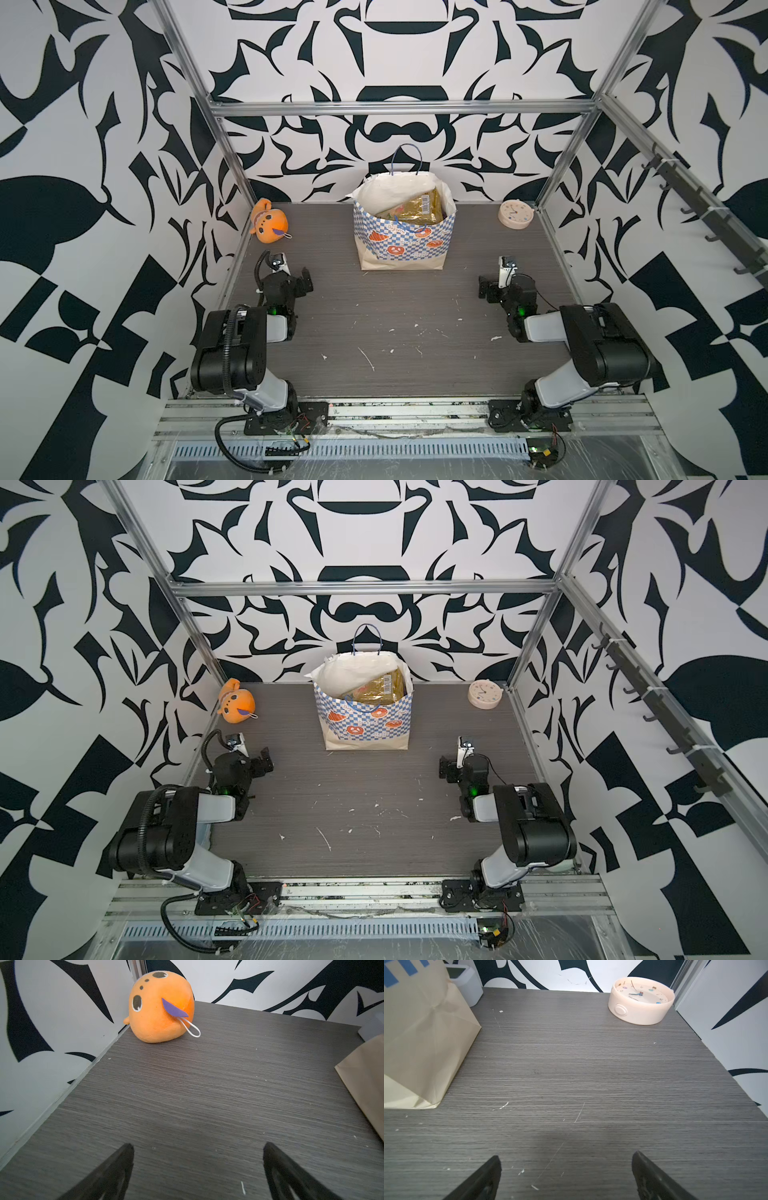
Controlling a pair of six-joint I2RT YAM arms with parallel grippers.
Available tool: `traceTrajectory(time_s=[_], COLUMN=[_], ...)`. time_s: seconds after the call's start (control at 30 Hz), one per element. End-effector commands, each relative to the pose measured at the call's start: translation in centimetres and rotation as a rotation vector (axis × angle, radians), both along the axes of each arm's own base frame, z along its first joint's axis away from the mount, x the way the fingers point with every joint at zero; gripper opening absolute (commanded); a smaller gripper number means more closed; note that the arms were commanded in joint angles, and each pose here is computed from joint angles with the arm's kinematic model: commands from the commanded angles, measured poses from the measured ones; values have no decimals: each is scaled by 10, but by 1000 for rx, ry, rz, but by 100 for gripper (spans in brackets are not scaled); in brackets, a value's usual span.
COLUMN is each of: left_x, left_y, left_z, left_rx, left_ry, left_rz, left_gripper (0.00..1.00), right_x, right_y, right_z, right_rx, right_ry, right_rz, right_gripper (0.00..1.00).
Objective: Take the snacks out of the paper bag
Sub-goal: Move the paper bag to the center of the table.
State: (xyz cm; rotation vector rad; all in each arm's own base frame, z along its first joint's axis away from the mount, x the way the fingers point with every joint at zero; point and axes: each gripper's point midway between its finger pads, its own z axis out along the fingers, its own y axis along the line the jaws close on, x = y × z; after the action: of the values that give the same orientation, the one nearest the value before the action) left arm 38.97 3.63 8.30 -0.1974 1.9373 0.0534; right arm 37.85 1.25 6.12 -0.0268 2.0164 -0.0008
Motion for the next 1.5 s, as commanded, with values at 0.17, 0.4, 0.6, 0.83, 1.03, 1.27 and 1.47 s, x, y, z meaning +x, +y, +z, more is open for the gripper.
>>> traceTrajectory(time_s=[0.17,0.4,0.6,0.83,1.03,1.27,1.47], left_x=[5,5,5,5,4,5,-11], left_y=[0,0,-1,0,-1,2,-9], left_z=[5,5,5,5,5,10,142], left_rx=[-20,-18,-13,-17,-19,-16,-142], left_ry=[-10,-12,-12,-13,-14,-36,-110], left_rz=[-2,-3,-8,-5,-3,3,65], left_gripper=[100,100,100,100,100,100,100], right_x=[10,10,10,10,10,9,-3], right_y=[-3,-3,-3,-3,-3,-24,-10], right_z=[16,16,17,17,18,49,149], right_rx=[6,7,7,7,7,-1,324], right_ry=[-53,-53,-55,-57,-59,-58,-134], right_rz=[-19,-17,-16,-16,-20,-150,-168], right_gripper=[99,99,99,99,99,99,91])
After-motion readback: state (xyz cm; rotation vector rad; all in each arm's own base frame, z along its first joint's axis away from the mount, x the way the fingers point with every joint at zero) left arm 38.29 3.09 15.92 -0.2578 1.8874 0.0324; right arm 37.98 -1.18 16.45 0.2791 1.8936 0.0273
